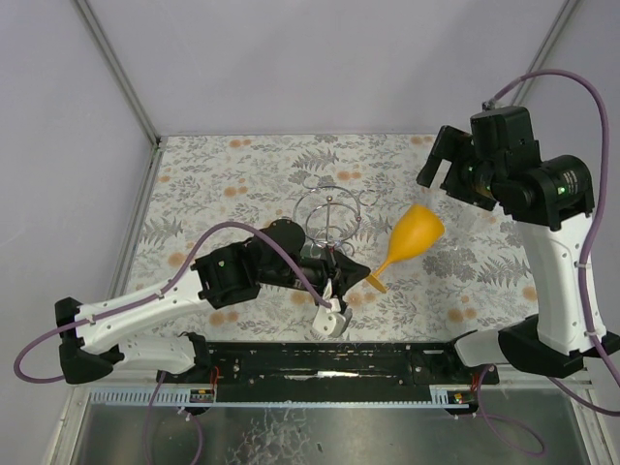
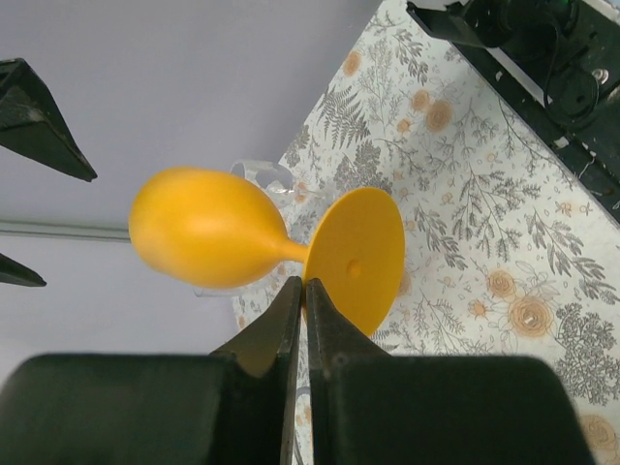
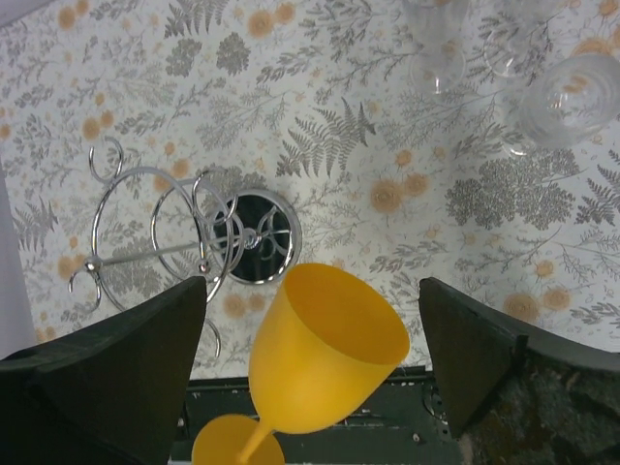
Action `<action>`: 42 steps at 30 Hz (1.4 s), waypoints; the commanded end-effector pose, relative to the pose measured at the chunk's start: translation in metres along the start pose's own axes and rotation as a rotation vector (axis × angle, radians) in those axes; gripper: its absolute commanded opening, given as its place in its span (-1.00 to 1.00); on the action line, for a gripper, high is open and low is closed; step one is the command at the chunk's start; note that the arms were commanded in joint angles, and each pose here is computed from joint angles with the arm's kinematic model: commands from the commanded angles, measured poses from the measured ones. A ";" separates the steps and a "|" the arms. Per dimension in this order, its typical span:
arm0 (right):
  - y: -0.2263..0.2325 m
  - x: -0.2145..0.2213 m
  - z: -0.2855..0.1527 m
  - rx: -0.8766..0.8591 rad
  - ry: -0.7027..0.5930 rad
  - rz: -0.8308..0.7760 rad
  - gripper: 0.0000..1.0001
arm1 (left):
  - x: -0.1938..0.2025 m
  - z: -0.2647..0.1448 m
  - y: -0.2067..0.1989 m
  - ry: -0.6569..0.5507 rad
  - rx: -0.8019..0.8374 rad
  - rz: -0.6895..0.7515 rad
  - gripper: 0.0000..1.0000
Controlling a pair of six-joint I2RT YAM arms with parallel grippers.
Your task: Take the wine glass off the wine glass rack
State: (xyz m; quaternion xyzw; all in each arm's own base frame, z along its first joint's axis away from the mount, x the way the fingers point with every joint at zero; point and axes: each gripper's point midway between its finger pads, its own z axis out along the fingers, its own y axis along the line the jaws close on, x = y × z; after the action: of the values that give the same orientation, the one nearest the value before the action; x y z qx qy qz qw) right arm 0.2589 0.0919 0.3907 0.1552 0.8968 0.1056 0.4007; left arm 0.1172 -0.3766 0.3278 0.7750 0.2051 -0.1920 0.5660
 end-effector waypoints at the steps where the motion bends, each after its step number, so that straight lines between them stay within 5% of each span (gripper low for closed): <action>1: -0.004 0.014 -0.016 -0.037 0.044 -0.023 0.92 | -0.008 -0.004 0.015 -0.015 -0.063 0.125 -1.00; 31: 0.020 0.072 0.002 -0.201 0.330 -0.115 0.56 | -0.001 -0.002 0.004 -0.001 -0.056 0.278 -1.00; 42: 0.016 0.092 -0.003 -0.223 0.403 -0.122 0.12 | 0.000 -0.003 0.002 0.011 -0.055 0.339 -1.00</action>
State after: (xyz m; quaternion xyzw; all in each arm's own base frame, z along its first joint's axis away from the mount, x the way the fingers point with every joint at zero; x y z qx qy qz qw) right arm 0.2201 0.1298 0.3273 0.0520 0.9533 0.1664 0.2465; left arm 0.1158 -0.3690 0.3002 0.8092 0.1206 -0.1208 0.5622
